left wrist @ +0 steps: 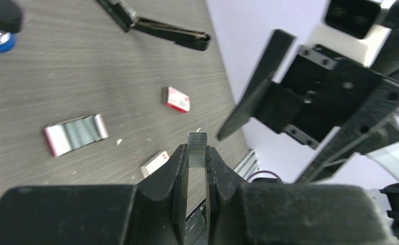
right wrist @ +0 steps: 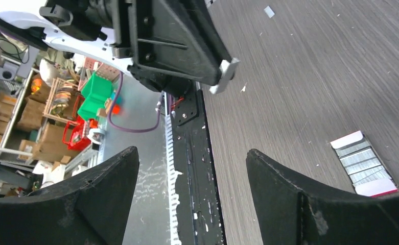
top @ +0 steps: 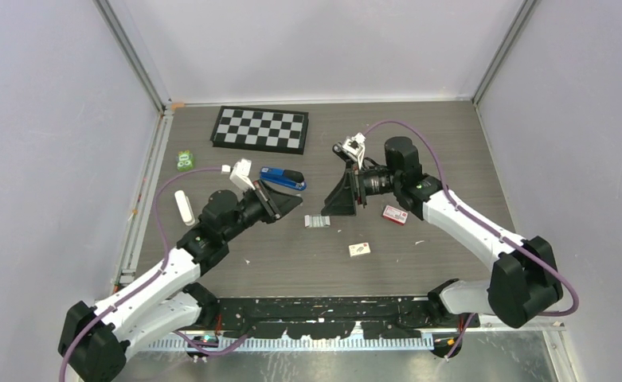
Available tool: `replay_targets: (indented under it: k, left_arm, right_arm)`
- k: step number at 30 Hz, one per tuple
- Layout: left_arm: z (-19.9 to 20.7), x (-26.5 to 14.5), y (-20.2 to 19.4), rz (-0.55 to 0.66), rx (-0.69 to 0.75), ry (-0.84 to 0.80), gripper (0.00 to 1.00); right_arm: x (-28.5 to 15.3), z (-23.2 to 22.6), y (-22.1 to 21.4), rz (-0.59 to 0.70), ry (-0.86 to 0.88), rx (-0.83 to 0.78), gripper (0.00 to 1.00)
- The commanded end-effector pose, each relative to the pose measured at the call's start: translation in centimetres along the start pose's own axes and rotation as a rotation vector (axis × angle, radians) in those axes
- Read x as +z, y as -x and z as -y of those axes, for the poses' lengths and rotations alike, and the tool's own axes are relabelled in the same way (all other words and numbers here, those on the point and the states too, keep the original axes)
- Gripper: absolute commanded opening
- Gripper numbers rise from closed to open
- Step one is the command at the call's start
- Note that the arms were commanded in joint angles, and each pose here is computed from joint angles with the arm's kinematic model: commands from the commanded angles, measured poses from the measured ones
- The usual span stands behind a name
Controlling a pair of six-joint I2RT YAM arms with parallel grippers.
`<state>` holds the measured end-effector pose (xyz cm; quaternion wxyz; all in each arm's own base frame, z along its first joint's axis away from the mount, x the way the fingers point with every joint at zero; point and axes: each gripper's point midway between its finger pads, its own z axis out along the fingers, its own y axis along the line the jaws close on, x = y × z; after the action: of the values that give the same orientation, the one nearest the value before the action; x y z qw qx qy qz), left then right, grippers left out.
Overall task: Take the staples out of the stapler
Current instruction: Pick up the staple from the center of the board.
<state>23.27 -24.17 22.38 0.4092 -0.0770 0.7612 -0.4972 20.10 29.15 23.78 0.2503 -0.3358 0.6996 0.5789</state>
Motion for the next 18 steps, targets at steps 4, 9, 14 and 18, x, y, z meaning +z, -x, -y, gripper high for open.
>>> replay_targets:
  k: [4, 9, 14, 18]
  left_arm:
    - [7.3, 1.1, 3.4, 0.147, 0.002, -0.213, 0.07]
    - [9.0, 1.1, 3.7, 0.163, -0.001, -0.275, 0.08]
    - [9.9, 0.3, 3.1, 0.146, 0.036, -0.334, 0.07]
    - [9.8, -0.5, 2.2, 0.129, 0.063, -0.375, 0.08]
  right_arm:
    - [0.2, -2.2, 3.6, 0.142, 0.131, 0.023, 0.81]
    - [0.0, -2.8, 4.1, 0.157, 0.131, 0.058, 0.80]
    - [-1.1, -3.8, 5.9, 0.204, 0.141, 0.085, 0.78]
    - [-1.8, -4.5, 6.6, 0.237, 0.139, 0.081, 0.77]
